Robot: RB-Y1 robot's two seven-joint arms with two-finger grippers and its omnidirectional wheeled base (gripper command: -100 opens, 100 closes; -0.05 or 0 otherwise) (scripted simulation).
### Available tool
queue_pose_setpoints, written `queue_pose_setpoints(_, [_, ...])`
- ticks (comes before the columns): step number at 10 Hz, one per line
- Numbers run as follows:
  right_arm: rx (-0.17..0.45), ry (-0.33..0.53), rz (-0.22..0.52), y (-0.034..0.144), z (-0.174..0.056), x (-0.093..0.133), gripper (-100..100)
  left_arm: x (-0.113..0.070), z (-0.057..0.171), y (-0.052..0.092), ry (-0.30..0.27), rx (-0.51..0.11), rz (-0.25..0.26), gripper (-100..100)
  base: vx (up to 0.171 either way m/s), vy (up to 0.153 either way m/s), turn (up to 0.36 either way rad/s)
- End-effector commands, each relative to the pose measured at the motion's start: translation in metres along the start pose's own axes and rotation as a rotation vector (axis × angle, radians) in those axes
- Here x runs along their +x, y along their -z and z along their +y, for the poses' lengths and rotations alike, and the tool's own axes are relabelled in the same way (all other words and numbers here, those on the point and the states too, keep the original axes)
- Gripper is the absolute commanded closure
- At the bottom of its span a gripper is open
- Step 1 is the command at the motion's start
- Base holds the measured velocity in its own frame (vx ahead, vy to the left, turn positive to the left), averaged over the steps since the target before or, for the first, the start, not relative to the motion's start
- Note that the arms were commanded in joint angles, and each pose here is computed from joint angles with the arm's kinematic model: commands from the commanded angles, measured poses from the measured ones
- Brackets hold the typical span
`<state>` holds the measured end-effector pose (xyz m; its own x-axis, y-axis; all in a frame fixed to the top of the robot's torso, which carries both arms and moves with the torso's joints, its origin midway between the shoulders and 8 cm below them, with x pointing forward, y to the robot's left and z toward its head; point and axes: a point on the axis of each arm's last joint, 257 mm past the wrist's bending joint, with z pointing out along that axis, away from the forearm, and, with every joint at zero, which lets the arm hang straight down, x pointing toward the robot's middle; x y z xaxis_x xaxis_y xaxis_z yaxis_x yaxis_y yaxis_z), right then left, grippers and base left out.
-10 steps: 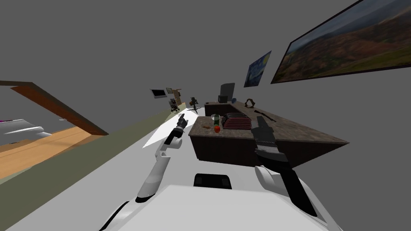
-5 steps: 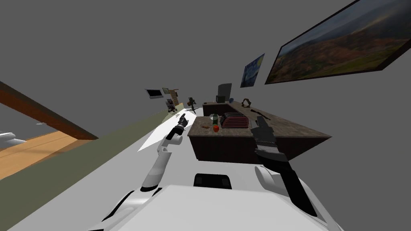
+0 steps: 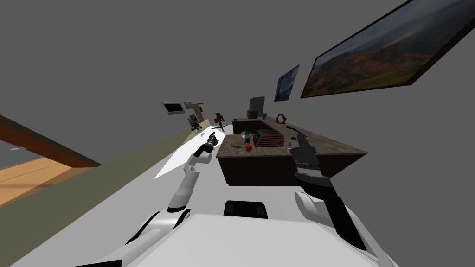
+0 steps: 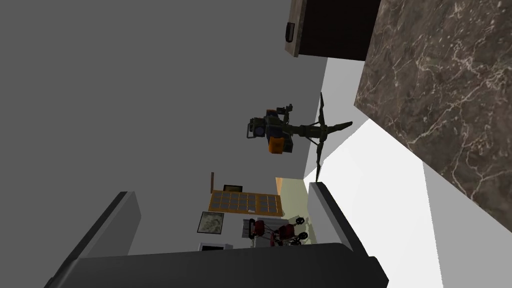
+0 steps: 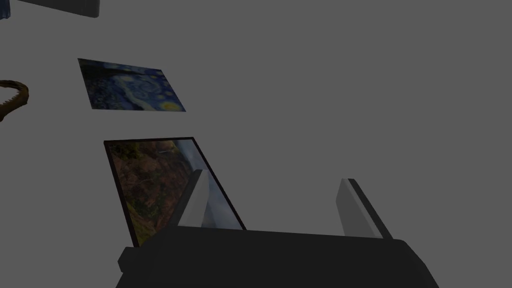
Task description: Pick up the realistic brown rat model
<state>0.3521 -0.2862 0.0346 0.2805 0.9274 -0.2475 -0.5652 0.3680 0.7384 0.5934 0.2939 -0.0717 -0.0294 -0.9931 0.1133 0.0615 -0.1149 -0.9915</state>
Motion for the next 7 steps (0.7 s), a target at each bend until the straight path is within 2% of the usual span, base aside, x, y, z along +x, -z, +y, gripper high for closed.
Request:
queue_pose_setpoints(1, [0.0,0.0,0.0,0.0,0.0,0.0,0,-0.002,0.006,-0.013,0.035,-0.043,-0.009,-100,-0.016,0.034,-0.189])
queue_pose_setpoints(3, [0.0,0.0,0.0,0.0,0.0,0.0,0,-0.004,0.016,-0.013,0.035,-0.091,-0.02,-100,-0.018,0.028,-0.049])
queue_pose_setpoints(4, [0.0,0.0,0.0,0.0,0.0,0.0,0,-0.004,0.018,-0.023,0.07,-0.117,-0.024,-100,-0.026,0.025,-0.176])
queue_pose_setpoints(6, [0.0,0.0,0.0,0.0,0.0,0.0,0,-0.006,0.029,-0.022,0.07,-0.165,-0.035,-100,-0.016,0.033,-0.06])
queue_pose_setpoints(7, [0.0,0.0,0.0,0.0,0.0,0.0,0,-0.003,0.029,-0.033,0.106,-0.188,-0.036,-100,-0.014,0.032,-0.181])
